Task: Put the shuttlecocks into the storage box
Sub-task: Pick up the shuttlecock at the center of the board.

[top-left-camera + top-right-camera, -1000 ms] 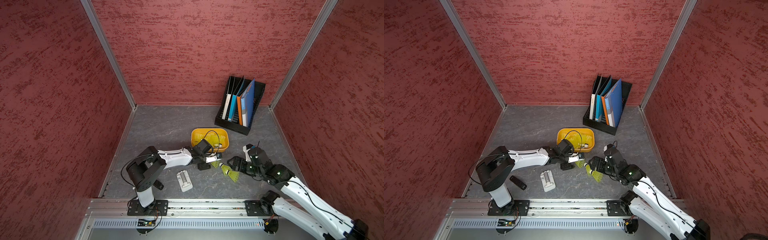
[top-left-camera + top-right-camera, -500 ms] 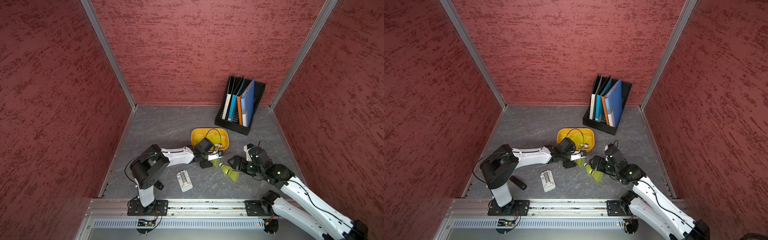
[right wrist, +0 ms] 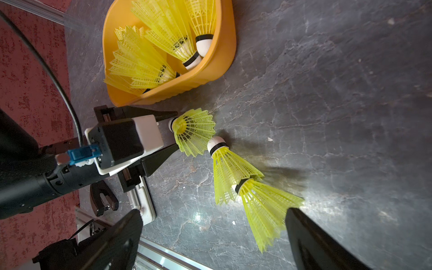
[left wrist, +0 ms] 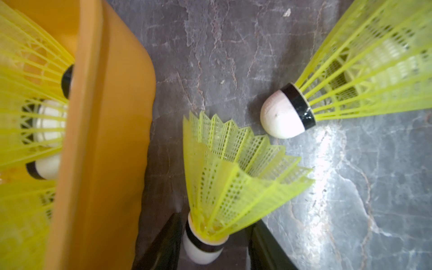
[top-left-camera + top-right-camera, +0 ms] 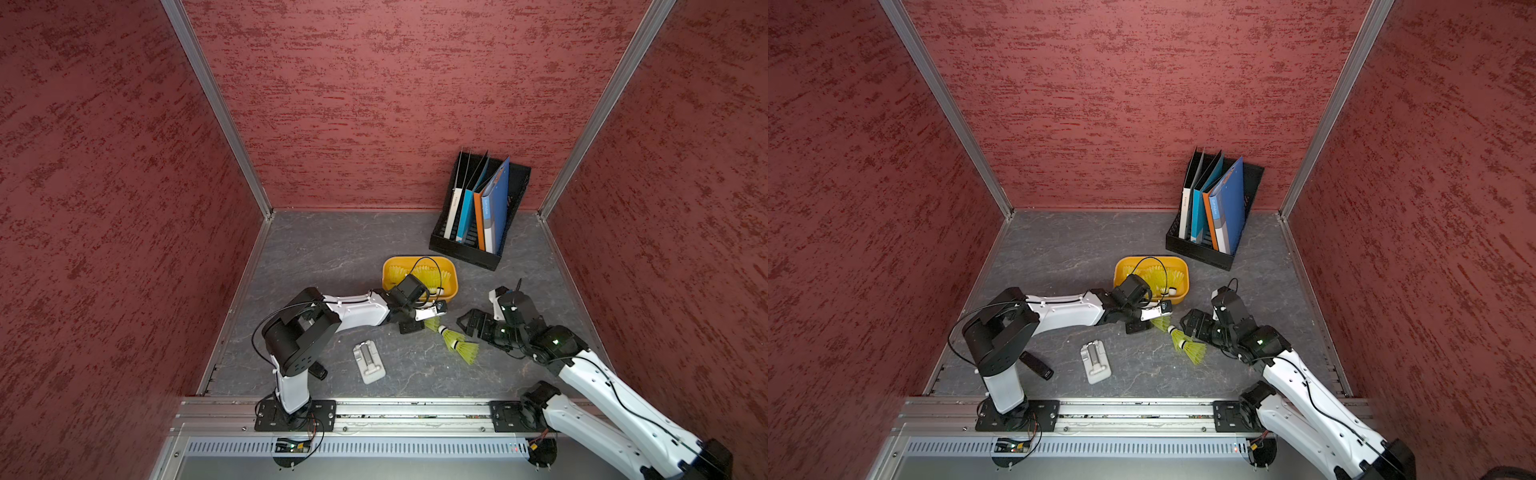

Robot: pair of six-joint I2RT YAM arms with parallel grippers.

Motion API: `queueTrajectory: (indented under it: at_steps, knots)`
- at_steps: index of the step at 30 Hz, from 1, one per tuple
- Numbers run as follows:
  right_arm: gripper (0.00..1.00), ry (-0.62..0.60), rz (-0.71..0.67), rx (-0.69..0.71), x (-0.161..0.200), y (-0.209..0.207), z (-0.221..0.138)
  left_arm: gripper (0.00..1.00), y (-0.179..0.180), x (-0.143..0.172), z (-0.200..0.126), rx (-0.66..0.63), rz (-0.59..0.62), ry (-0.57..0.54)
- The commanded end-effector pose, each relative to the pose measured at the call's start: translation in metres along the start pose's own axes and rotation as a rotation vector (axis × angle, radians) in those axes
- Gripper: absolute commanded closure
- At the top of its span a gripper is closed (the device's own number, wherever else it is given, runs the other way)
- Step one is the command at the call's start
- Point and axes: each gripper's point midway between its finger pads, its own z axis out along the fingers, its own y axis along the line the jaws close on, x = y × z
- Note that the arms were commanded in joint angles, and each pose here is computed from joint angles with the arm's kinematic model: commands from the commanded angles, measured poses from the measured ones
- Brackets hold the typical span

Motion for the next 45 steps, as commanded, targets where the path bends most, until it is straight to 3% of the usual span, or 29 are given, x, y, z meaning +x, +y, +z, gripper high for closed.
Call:
queueTrajectory:
  at_steps: [1, 6, 14, 27, 33, 38, 45]
  knots:
    - [0.02, -0.021, -0.017, -0.037, -0.007, 0.009, -0.002, 0.57, -0.009, 0.003, -0.002, 0.031, -0.018, 0.007]
    - [0.02, -0.019, -0.015, -0.037, -0.007, 0.008, -0.001, 0.63, -0.012, 0.001, -0.003, 0.047, -0.028, 0.014]
    - [0.02, -0.018, -0.013, -0.039, -0.008, 0.008, 0.001, 0.54, -0.013, -0.004, -0.001, 0.050, -0.028, 0.015]
    - [0.01, -0.014, -0.012, -0.036, -0.008, 0.006, 0.000, 0.55, -0.011, -0.011, 0.006, 0.067, -0.032, 0.012]
    - [0.02, -0.012, -0.009, -0.034, -0.008, 0.006, 0.003, 0.62, -0.011, -0.009, 0.006, 0.073, -0.041, 0.013]
    - [0.02, -0.015, -0.007, -0.033, -0.010, 0.006, 0.003, 0.79, -0.013, -0.007, 0.006, 0.082, -0.047, 0.015]
    - [0.02, -0.012, -0.012, -0.031, -0.009, 0.005, 0.003, 0.84, -0.020, -0.008, -0.004, 0.074, -0.057, 0.011]
